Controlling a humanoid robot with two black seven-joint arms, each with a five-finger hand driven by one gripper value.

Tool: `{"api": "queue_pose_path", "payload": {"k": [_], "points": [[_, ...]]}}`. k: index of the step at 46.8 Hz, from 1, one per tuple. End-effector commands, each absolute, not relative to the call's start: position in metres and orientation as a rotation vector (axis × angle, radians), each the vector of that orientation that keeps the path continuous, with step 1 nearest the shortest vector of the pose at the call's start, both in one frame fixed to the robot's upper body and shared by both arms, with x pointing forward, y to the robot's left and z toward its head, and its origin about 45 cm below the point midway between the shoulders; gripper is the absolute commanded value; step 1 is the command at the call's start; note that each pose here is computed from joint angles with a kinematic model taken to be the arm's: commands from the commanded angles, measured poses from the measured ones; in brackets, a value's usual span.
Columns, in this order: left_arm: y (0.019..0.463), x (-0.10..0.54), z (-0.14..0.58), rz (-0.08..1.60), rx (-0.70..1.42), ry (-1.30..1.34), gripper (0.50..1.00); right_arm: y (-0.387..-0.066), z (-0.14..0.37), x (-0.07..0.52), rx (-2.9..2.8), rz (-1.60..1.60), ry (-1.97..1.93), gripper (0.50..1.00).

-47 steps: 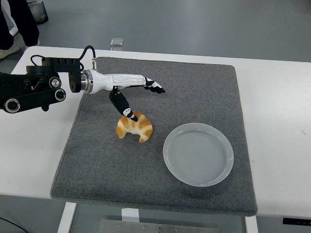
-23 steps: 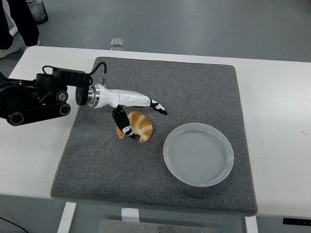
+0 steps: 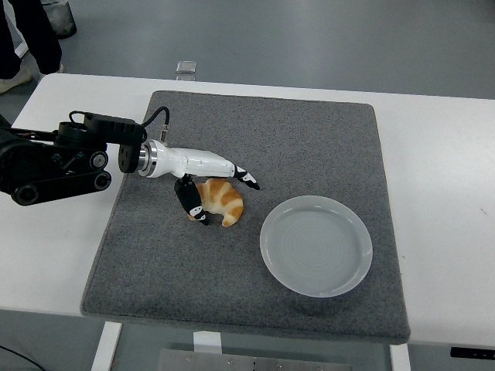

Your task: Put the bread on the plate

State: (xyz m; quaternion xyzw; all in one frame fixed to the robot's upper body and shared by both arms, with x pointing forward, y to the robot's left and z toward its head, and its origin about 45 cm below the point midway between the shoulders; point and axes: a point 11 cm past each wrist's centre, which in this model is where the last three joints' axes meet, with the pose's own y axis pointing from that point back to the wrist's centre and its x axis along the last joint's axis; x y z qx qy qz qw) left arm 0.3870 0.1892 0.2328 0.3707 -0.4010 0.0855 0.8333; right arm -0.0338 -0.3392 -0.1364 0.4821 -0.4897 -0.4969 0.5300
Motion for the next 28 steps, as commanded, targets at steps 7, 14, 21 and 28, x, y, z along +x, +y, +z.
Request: {"api": "queue_pose_path", "payload": {"k": [7,14,21,28], "points": [[0.189,0.383,0.221,0.157,0.815,-0.869,0.966,-0.339,-0.136,-0.034,1.151,-1.186,-1.170,0.952],[0.186,0.384,0.216,0.138,0.827,-0.886,0.911,-0.339,-0.136,-0.034,1.150,-1.186,-1.168,0.952],[0.186,0.385,0.216,0.136,0.830,-0.901,0.806,-0.339,-0.136,-0.035,1.150,-1.187,-1.169,0.952],[0.185,0.386,0.217,0.138,0.829,-0.921,0.780,-0.339,-0.136,-0.034,1.150,-1.187,-1.170,0.952]]}}
